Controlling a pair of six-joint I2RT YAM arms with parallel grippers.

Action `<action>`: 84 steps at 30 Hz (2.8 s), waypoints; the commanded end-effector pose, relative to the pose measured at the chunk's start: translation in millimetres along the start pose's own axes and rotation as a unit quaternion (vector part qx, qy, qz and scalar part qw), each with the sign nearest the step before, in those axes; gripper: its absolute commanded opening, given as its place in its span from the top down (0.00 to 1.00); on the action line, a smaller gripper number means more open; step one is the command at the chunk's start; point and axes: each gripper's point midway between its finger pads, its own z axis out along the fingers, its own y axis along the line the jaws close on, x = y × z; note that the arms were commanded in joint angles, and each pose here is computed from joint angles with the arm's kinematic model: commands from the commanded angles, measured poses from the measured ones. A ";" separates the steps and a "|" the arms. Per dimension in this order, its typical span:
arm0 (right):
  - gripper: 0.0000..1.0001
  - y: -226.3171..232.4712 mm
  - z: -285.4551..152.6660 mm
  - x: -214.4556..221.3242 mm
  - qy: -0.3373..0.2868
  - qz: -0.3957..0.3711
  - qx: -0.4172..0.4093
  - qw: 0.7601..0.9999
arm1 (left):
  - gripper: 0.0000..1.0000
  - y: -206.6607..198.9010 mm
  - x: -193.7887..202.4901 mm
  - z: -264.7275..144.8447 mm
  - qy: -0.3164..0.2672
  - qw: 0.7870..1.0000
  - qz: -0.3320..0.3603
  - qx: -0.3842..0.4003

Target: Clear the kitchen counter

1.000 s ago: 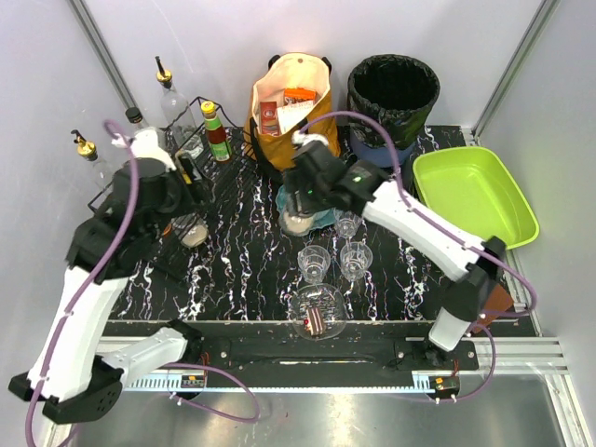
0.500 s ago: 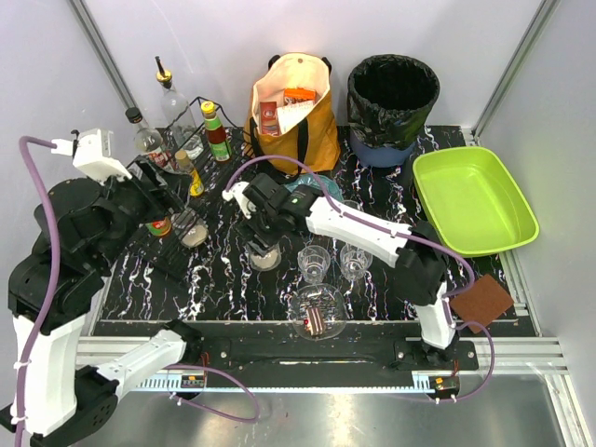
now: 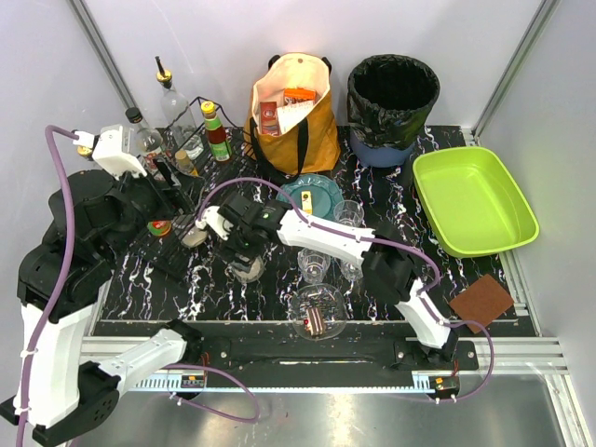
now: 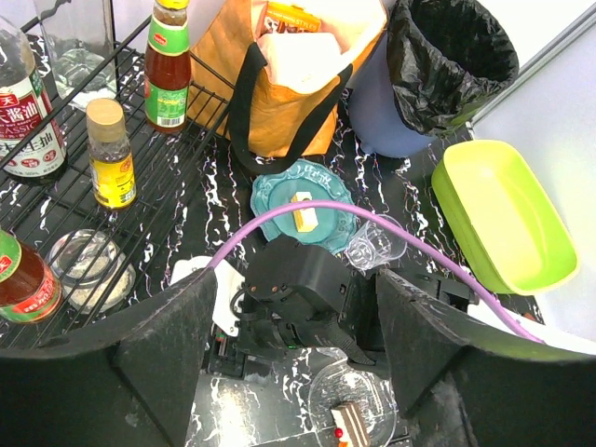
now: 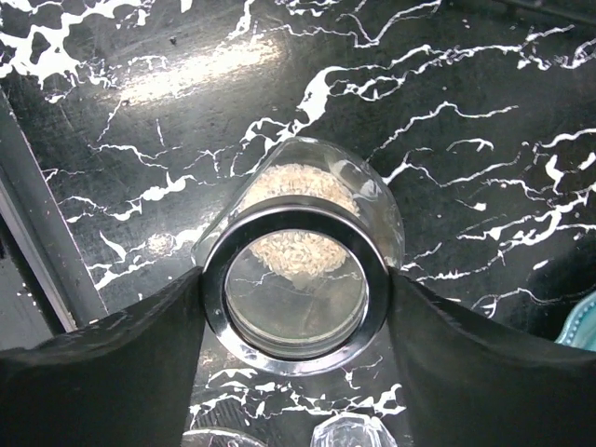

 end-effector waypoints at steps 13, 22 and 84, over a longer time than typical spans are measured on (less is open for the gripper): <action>0.00 -0.9 -91.4 -78.4 -0.168 0.035 0.039 0.984 | 0.23 -9.0 -19.5 -4.6 -0.030 0.999 0.036 0.025; 0.00 -11.3 -135.7 -74.7 -0.302 0.166 0.100 0.934 | 0.19 -25.3 -45.5 -27.8 -0.091 0.993 0.028 0.075; 0.31 21.9 22.4 19.0 -0.259 0.197 0.180 0.928 | 0.09 -26.5 -13.7 1.0 -0.048 0.995 0.014 0.082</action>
